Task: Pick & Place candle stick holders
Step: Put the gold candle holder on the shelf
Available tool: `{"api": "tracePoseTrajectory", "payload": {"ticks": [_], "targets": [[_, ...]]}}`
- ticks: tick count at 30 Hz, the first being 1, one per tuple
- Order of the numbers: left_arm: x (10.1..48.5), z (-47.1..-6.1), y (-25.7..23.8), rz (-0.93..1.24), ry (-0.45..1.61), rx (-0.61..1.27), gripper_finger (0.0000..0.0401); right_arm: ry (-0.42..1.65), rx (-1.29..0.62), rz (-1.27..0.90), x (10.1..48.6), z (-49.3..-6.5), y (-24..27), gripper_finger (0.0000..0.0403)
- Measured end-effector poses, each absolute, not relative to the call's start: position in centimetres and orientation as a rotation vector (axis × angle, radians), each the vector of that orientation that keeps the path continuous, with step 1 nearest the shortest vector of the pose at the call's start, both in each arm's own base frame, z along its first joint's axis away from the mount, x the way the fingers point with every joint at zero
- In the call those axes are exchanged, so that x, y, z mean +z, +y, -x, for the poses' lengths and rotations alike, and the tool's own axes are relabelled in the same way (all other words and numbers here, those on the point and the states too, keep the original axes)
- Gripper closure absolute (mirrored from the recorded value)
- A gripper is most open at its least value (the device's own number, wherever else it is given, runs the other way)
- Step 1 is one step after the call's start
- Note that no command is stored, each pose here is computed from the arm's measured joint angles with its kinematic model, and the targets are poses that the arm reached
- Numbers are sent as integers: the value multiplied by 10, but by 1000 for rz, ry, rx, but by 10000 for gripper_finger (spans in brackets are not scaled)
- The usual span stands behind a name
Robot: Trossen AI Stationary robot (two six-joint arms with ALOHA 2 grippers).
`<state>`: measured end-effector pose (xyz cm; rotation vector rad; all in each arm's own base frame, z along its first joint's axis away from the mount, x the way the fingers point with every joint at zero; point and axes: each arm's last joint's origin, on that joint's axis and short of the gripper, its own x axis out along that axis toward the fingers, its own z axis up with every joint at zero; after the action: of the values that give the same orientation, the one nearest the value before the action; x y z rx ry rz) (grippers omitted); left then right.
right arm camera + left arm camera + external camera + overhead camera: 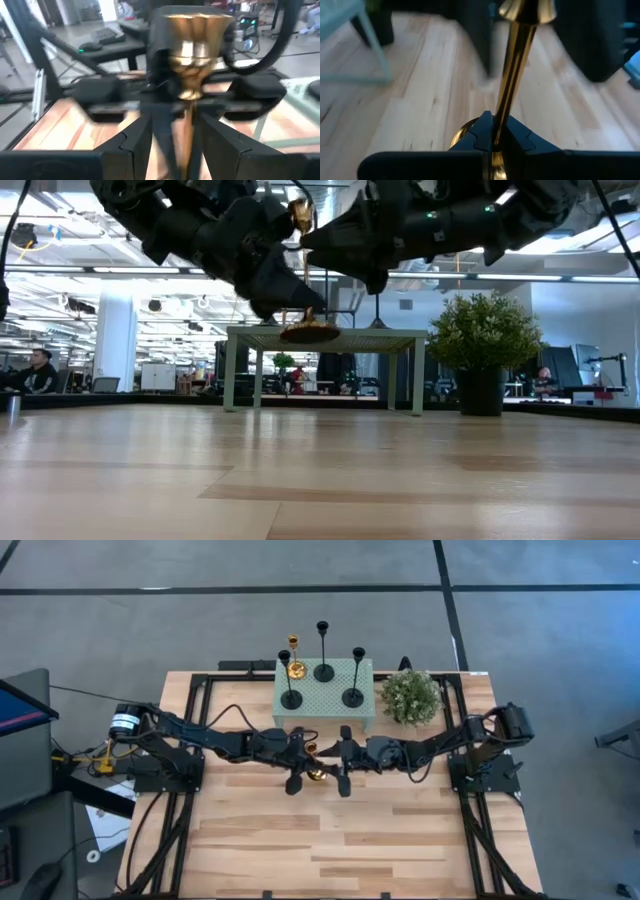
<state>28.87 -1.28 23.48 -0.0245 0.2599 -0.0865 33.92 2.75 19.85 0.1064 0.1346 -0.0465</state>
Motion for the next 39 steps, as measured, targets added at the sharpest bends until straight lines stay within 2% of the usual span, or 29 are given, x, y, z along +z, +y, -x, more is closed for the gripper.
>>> {"api": "tracePoseTrajectory", "payload": {"ticks": [12,24,39], "targets": [[237,-289,-16,7,247,-107,387,127,-58,-108,203,-339,22,254],[238,-290,-16,5,238,-105,387,104,25,-99,210,-343,25,301],[240,-290,-16,5,213,-105,387,138,24,-97,208,-343,25,311]]}}
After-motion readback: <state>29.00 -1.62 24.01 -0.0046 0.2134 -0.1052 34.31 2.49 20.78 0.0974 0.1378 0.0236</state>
